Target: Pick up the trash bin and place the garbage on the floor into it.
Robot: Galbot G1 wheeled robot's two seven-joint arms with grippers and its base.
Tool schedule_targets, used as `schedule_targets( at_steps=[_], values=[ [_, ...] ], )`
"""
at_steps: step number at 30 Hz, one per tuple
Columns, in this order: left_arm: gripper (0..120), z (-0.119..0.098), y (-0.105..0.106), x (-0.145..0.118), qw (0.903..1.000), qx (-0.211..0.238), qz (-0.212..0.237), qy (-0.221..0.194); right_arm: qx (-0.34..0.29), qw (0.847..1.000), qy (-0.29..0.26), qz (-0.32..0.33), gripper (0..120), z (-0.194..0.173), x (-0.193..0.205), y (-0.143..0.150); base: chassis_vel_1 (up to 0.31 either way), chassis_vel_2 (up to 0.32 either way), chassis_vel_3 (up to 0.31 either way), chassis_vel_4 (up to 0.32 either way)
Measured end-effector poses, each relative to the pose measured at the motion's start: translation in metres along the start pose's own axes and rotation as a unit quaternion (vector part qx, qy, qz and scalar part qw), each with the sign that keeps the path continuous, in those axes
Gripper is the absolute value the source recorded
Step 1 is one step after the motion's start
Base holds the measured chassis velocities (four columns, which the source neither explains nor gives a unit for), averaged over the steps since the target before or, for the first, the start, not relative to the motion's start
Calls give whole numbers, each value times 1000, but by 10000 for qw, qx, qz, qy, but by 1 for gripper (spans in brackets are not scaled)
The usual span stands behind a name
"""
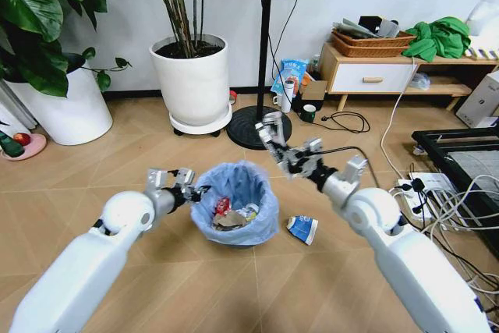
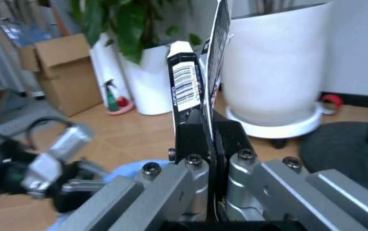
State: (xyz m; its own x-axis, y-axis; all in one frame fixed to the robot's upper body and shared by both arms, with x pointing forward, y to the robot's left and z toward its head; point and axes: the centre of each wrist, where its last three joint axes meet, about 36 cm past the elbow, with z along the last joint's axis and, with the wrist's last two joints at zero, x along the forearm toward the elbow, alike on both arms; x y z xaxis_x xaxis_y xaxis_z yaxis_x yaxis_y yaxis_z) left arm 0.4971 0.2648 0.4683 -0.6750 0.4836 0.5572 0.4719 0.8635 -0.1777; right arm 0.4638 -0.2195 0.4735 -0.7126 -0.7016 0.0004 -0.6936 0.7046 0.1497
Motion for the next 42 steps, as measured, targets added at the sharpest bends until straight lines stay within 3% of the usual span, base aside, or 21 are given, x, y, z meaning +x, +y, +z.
schedule_targets(
  at_steps=[11,22,27,30,32,34,40,42],
  values=[
    [0,-3,0,-7,10000,6,20,16,-32,9992,200,-350,4,22,-29,33,0,0,0,0],
    [0,-5,-4,-10,10000,3,67,-15,115,9993,292,-192,47,26,-25,36,0,0,0,0],
    [0,-5,-4,-9,10000,-11,62,-18,109,9998,188,-32,60,20,-26,33,0,0,0,0],
    [0,-5,-1,-7,10000,-14,22,-9,98,9995,-54,279,75,-1,-24,20,0,0,0,0],
    [0,-4,1,-7,10000,-7,10,-9,93,9990,-119,416,79,-10,-21,15,0,0,0,0],
    [0,-3,3,-5,10000,24,-17,-20,81,9957,-186,904,91,-25,-12,2,0,0,0,0],
    [0,1,9,1,9999,72,-88,-42,101,9813,123,1920,100,-23,5,-23,0,0,0,0],
    [0,2,12,6,9999,77,-130,-57,73,9694,458,2411,100,-10,20,-40,0,0,0,0]
  ],
)
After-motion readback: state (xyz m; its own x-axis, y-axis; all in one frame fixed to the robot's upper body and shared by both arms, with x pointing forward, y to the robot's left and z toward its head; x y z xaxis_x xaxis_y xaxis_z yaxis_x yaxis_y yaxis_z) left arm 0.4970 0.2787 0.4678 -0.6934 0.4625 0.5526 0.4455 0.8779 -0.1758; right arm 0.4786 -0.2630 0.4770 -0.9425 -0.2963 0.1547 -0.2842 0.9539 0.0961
